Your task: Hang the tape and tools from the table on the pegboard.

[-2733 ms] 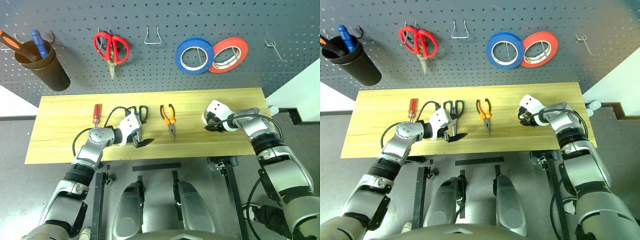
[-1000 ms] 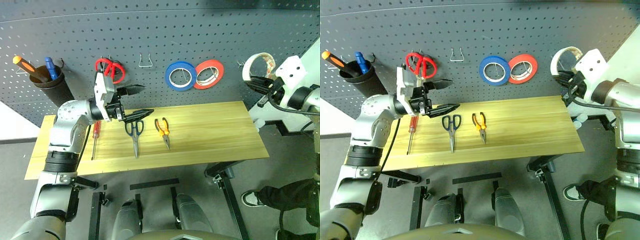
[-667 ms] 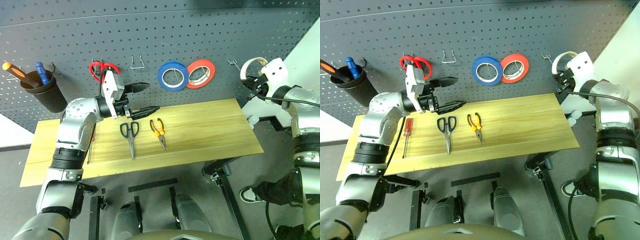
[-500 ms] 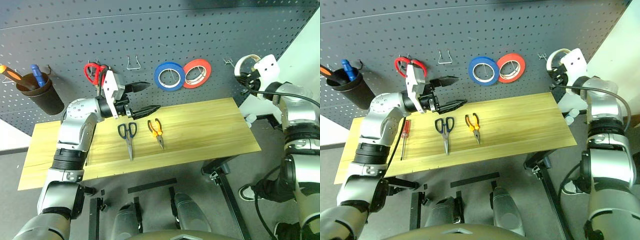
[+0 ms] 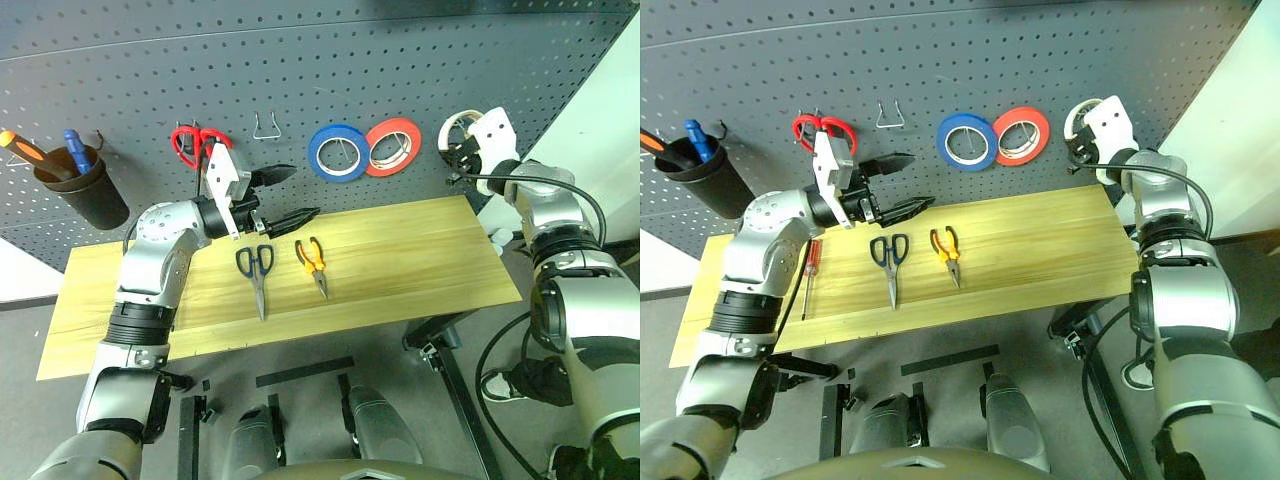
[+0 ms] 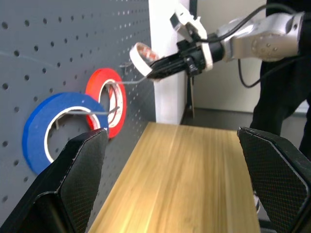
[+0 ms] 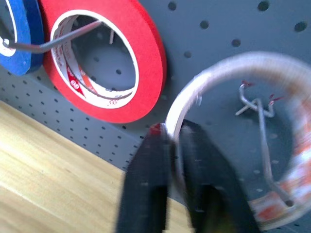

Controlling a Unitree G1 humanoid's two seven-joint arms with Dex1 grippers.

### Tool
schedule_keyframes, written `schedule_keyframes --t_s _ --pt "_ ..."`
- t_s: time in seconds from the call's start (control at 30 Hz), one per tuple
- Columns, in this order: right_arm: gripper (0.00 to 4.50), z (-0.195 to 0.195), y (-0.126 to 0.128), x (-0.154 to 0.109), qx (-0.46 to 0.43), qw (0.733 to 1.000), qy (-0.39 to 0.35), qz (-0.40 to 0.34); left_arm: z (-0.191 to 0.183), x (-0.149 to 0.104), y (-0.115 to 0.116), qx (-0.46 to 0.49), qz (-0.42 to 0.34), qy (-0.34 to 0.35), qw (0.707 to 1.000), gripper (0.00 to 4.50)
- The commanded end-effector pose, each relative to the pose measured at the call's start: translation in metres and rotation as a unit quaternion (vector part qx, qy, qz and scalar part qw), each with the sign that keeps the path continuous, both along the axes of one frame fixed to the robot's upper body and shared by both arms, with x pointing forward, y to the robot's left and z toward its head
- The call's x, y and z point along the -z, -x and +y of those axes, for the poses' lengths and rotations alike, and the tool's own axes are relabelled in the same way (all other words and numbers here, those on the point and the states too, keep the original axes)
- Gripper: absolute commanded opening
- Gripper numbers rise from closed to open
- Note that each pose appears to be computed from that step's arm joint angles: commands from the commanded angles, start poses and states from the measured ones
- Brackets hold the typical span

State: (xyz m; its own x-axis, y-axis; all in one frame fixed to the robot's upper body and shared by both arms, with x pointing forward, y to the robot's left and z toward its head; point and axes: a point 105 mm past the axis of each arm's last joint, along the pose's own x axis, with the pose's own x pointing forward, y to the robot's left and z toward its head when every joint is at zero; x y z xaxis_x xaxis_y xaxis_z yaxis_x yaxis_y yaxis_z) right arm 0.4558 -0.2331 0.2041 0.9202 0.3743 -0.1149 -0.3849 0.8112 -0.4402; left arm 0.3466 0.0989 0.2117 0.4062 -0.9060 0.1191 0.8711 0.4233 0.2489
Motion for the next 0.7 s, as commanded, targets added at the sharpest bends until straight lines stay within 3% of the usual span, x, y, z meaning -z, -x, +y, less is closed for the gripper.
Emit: schedule_keyframes --t_s 0.03,0.3,0.5,0.7 --pt "1.80 0.006 -0.003 -0.022 -0.006 0.999 0.000 -0.034 -0.006 -0.017 0.003 0.003 -0.031 0.011 0.999 4.50" --pt "4.47 -0.007 0.006 -0.021 -0.028 0.999 0.011 -0.016 -0.011 -0.018 -0.002 0.002 -0.032 0.012 0.999 4.50" --pt "4.47 -0.012 0.041 -0.009 -0.124 0.991 0.024 0.045 -0.008 -0.011 -0.001 0.002 -0.026 0.007 1.000 4.50" --pt "4.47 0.027 0.073 -0.001 -0.157 0.981 -0.049 0.099 0.008 0.012 -0.006 -0.024 -0.002 -0.036 0.999 4.50"
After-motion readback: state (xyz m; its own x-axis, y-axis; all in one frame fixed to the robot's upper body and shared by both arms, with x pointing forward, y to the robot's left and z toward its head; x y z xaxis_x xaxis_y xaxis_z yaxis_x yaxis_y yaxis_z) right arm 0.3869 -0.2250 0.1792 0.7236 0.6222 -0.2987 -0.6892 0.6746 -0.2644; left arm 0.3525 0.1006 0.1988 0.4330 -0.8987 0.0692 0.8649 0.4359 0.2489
